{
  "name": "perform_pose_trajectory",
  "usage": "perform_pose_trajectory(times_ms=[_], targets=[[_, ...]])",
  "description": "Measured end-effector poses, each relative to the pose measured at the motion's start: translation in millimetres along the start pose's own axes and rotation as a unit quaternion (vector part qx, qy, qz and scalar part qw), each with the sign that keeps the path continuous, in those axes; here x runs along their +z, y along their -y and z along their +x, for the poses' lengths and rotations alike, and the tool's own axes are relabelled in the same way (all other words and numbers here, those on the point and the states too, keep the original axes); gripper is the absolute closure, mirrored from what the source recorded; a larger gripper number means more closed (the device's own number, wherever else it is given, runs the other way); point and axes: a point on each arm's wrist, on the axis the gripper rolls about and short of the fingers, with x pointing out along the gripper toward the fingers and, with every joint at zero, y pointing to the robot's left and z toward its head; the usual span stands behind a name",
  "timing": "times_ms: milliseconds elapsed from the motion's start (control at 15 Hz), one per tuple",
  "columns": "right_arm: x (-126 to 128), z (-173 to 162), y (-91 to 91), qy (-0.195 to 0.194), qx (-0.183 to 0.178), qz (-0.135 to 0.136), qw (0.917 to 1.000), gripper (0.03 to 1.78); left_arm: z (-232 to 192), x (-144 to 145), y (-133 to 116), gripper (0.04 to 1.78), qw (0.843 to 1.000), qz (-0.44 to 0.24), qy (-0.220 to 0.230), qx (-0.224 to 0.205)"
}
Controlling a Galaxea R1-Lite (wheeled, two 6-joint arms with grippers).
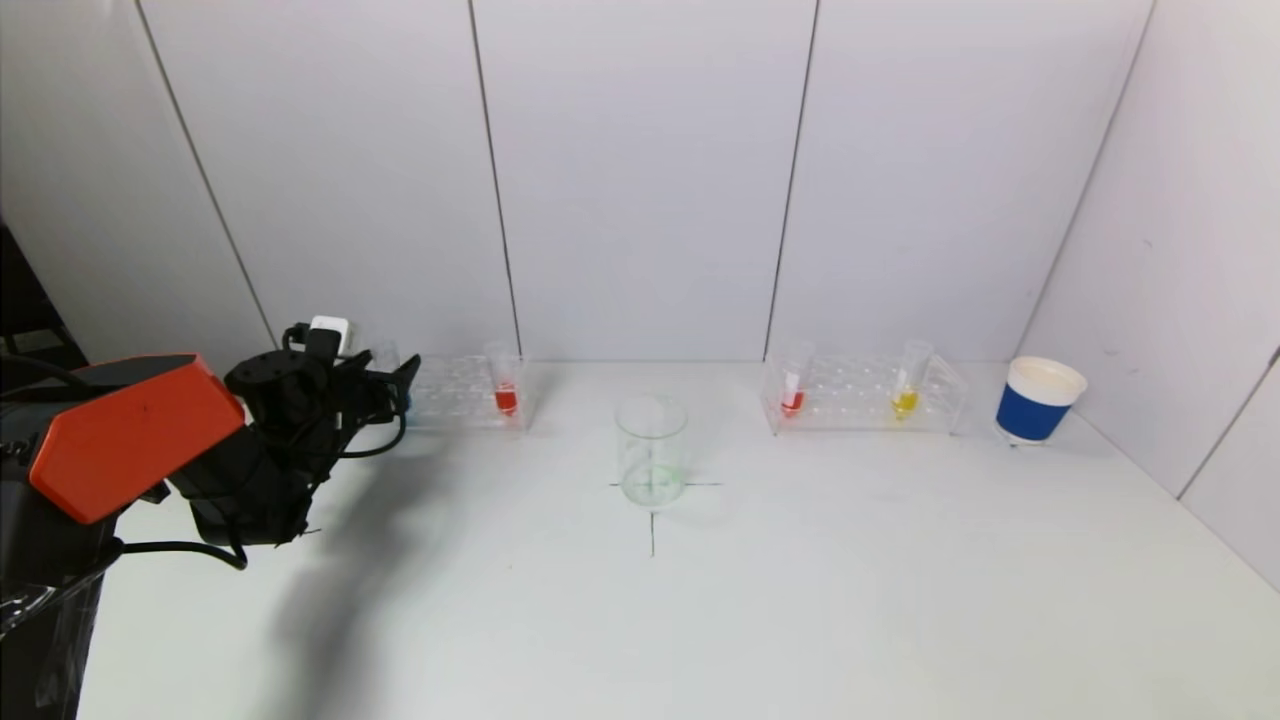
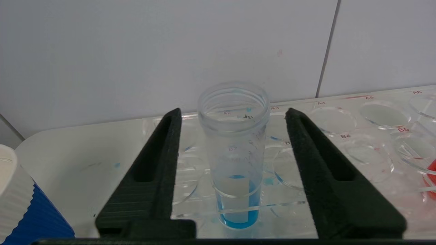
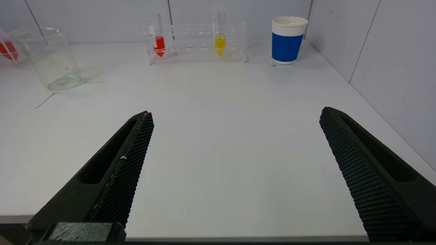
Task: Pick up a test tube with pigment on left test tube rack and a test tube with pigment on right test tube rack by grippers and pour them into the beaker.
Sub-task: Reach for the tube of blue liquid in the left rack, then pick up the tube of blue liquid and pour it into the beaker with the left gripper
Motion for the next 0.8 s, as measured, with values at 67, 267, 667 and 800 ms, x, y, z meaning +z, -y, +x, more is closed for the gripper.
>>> perform_pose_trajectory(times_ms=[67,267,667,800], targets=[[0.0,0.0,0.0,0.000,0.000,0.000,1.0000,0.04,-0.2,-0.2,0.0,1.01,1.000,0.000,0.000,0.000],[0.0,0.0,0.0,0.000,0.000,0.000,1.0000,0.04,-0.5,-0.2,0.3,1.36,1.000,-0.001,-0.001,0.000],[0.0,0.0,0.0,0.000,0.000,0.000,1.0000,0.04,-0.9,0.4,0.1,1.37,1.000,0.000,-0.001,0.000],[0.0,0.0,0.0,0.000,0.000,0.000,1.0000,0.04,-1.1,0.7,0.1,1.37,1.000,0.000,0.000,0.000]])
